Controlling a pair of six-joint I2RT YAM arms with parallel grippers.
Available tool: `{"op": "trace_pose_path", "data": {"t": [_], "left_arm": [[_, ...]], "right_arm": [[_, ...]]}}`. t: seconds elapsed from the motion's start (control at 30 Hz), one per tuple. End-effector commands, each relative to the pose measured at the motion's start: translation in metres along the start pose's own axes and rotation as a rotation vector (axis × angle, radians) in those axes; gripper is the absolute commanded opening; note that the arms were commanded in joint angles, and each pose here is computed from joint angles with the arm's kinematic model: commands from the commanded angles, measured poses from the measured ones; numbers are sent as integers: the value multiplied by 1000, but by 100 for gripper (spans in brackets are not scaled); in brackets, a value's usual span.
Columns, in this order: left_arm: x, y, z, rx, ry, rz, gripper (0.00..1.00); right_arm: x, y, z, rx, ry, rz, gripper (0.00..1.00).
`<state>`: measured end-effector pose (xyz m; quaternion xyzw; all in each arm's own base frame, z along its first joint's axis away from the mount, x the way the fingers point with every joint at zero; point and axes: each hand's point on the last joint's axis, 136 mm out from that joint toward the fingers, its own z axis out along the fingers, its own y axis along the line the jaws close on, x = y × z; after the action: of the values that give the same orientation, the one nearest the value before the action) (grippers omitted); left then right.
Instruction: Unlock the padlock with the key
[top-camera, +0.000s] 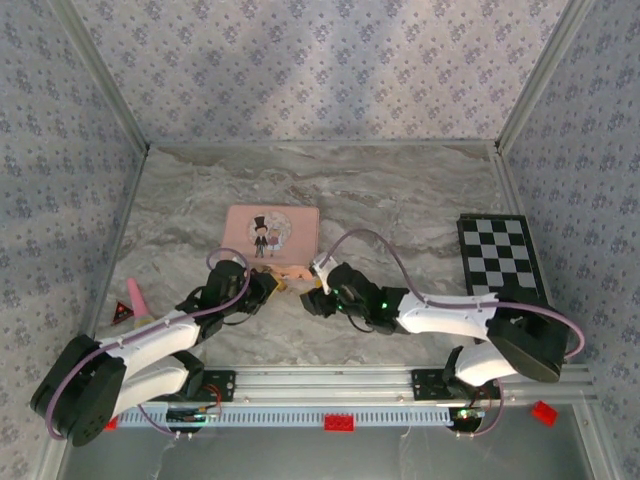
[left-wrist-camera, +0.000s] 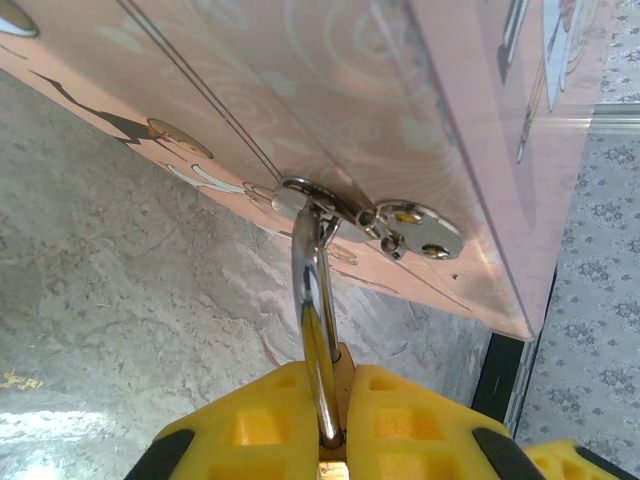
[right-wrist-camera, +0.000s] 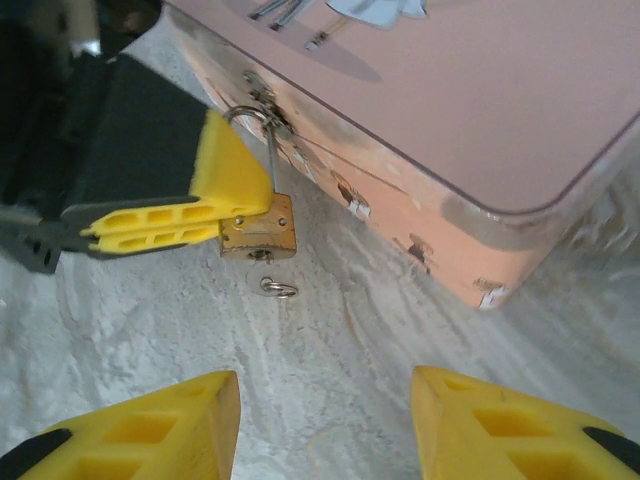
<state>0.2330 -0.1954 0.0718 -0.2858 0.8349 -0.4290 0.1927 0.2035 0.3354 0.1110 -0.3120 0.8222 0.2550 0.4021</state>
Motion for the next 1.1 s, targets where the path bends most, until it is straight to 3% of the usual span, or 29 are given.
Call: {"op": "trace_pose_path", "data": {"t": [0.0,0.43,1.07], "left_arm": [[-11,-22,-4,48,-36,13,0],[-7,-23,-5,57,-17,3,0],[-4,-20,-5,56,-1,-3,0]], "right_arm": [[-12,-12,-7,96,-101,-239,50],[8,21,33,126,-165,-638,44],[2,26,61,167,-201,-687,33]]}}
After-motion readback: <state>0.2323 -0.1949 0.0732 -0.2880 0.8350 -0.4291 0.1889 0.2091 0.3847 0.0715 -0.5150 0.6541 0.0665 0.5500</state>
